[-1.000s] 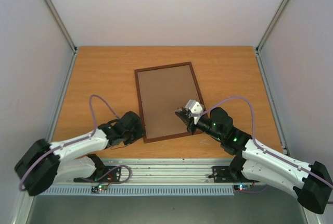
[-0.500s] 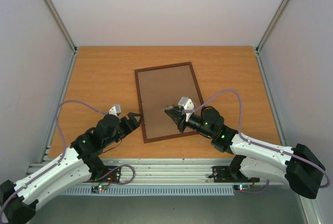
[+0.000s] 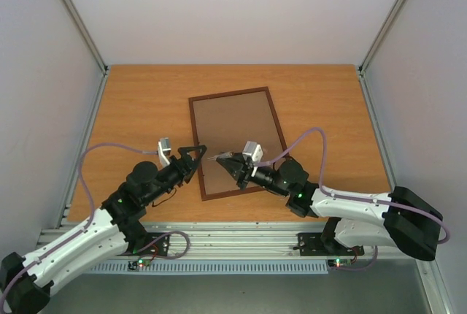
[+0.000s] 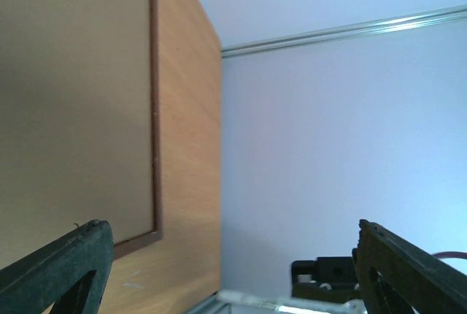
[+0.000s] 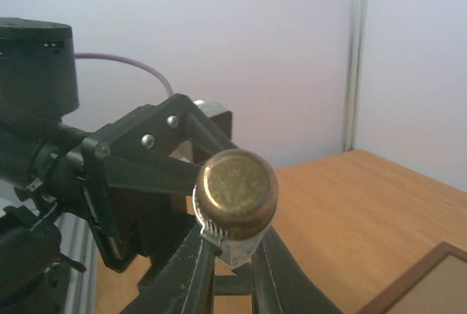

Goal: Take the photo out of the frame
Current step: Adjust the screwdriver.

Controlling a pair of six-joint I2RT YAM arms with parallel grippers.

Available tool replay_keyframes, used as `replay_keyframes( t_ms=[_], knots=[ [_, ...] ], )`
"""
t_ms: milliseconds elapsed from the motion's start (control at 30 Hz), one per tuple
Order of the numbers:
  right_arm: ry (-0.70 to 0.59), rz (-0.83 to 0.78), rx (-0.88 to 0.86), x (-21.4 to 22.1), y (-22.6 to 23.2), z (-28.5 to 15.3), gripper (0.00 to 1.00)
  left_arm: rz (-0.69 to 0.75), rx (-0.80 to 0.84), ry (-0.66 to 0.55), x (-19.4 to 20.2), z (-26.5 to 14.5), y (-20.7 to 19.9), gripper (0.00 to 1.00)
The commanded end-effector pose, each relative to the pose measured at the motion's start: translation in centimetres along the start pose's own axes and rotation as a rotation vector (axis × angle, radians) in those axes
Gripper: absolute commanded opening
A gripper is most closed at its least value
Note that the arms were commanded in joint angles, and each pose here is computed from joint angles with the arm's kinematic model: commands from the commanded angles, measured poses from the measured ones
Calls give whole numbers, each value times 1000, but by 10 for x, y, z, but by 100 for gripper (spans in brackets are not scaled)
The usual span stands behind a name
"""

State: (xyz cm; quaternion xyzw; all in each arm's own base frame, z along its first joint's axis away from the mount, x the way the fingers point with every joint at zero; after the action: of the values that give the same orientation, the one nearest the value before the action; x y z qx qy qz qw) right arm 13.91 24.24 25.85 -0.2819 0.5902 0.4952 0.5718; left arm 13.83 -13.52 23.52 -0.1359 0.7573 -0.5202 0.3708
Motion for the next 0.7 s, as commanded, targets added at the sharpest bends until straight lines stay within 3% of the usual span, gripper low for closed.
replay_keyframes(
  t_ms=[0, 167, 367, 667],
  knots=[
    [-121, 3, -40, -7, 11, 4, 1, -91, 193, -45, -5, 3, -16, 89],
    [-160, -18, -36, -2, 18, 10, 1, -135, 268, -37, -7, 4, -24, 85],
    [-225, -17, -16, 5, 16, 14, 1, -204, 344, -49, -4, 4, -19, 64],
    [-240, -33, 5, 9, 15, 22, 1, -297, 429, -69, -4, -2, -18, 42]
  ],
)
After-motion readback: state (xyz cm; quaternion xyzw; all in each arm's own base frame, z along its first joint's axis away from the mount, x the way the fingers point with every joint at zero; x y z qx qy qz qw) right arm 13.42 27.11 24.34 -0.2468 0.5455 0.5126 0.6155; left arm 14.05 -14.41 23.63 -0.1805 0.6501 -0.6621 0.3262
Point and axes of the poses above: each gripper's point midway between its finger pads, its own z axis out along the fingers, its own y axis along the line the jaws close on, x = y × z, the point moved 10 cm from there along -z, back along the fingers, and after that the axes turned 13 degrees about z, right-handed, at the moved point
